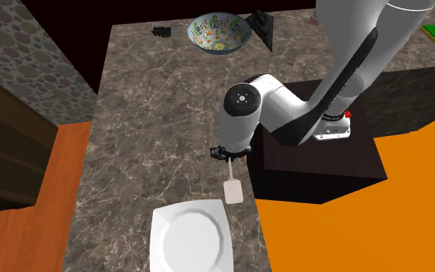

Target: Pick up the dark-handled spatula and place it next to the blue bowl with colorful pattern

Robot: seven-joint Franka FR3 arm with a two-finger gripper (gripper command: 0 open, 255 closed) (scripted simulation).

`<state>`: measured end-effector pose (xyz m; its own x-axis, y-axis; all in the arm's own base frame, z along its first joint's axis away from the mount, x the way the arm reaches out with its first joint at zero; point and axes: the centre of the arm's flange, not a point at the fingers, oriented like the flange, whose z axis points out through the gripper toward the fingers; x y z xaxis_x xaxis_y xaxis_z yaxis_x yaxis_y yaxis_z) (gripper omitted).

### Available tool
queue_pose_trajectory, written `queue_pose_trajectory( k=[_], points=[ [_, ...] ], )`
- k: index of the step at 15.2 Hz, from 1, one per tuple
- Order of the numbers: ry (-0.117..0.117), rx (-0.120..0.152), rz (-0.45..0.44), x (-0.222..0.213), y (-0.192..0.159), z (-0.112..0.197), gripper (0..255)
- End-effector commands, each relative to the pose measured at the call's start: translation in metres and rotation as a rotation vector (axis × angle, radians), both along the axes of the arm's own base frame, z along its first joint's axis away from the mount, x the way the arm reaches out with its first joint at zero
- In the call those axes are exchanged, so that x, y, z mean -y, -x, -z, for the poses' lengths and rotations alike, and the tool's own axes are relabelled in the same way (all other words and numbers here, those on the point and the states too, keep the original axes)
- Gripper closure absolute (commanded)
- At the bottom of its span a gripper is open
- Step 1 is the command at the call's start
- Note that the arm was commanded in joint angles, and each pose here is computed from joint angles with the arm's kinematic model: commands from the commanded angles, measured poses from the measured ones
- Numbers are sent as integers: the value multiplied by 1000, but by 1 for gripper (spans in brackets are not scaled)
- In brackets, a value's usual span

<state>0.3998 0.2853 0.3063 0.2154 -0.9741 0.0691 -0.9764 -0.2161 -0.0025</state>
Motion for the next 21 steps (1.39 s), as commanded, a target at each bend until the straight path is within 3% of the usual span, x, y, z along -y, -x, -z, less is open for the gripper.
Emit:
queue_pose_trajectory(
  k=[1,21],
  points=[
    [-2,-3,1,-1,0,-9,255],
    [-2,-3,1,-1,0,-115,255]
  ],
)
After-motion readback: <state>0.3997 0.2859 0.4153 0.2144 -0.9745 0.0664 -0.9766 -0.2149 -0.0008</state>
